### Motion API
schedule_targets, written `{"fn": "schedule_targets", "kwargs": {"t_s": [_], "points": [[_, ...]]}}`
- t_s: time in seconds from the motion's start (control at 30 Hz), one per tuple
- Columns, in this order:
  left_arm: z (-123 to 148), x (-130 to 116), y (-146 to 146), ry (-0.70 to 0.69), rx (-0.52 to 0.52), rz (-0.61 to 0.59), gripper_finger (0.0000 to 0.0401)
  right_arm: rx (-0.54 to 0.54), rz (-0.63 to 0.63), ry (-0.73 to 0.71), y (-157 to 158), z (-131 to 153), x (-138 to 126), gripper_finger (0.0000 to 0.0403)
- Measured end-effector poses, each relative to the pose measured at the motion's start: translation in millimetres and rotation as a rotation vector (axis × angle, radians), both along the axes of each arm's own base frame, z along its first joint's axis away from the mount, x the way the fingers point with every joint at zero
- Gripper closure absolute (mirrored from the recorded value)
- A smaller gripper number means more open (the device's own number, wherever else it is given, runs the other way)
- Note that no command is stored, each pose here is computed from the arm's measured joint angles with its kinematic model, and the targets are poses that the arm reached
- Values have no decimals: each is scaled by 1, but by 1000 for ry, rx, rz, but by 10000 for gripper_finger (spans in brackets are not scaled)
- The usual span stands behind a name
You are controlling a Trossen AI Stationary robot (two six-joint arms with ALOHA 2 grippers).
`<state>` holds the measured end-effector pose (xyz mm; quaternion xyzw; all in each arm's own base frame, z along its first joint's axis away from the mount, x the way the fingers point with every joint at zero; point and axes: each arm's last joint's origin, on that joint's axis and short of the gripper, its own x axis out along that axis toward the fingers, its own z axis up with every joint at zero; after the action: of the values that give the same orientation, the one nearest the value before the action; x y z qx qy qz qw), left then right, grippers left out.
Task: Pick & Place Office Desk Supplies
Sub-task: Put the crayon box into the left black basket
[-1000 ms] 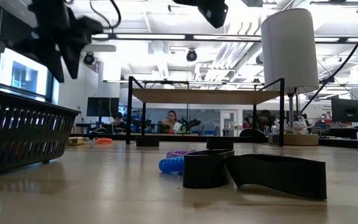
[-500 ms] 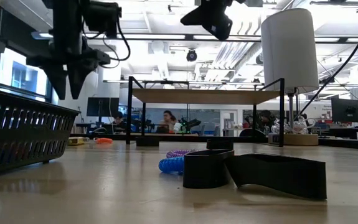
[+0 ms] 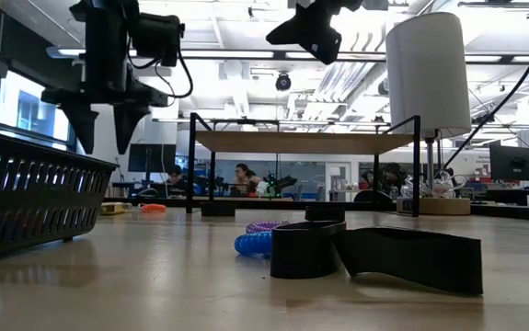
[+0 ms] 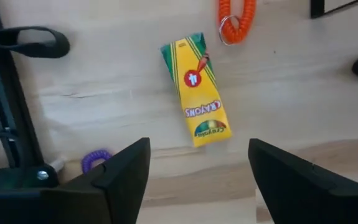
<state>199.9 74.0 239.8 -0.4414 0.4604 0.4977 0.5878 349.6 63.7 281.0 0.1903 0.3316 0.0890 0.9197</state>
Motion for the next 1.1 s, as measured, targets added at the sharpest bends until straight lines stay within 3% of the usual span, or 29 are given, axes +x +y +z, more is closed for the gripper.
{"fn": "schedule_targets", "kwargs": {"t_s": [0.3,0.77,1.1], "points": [[-29,8,-5,-24,5,128,137,-4,5,24,1,-4,-2,168],[-51,7,4,-56,-13,214,137,3,10,31,5,-9,-4,168],[-71,19,6,2,-64,174,137,3,7,25,5,-8,-3,168]]}}
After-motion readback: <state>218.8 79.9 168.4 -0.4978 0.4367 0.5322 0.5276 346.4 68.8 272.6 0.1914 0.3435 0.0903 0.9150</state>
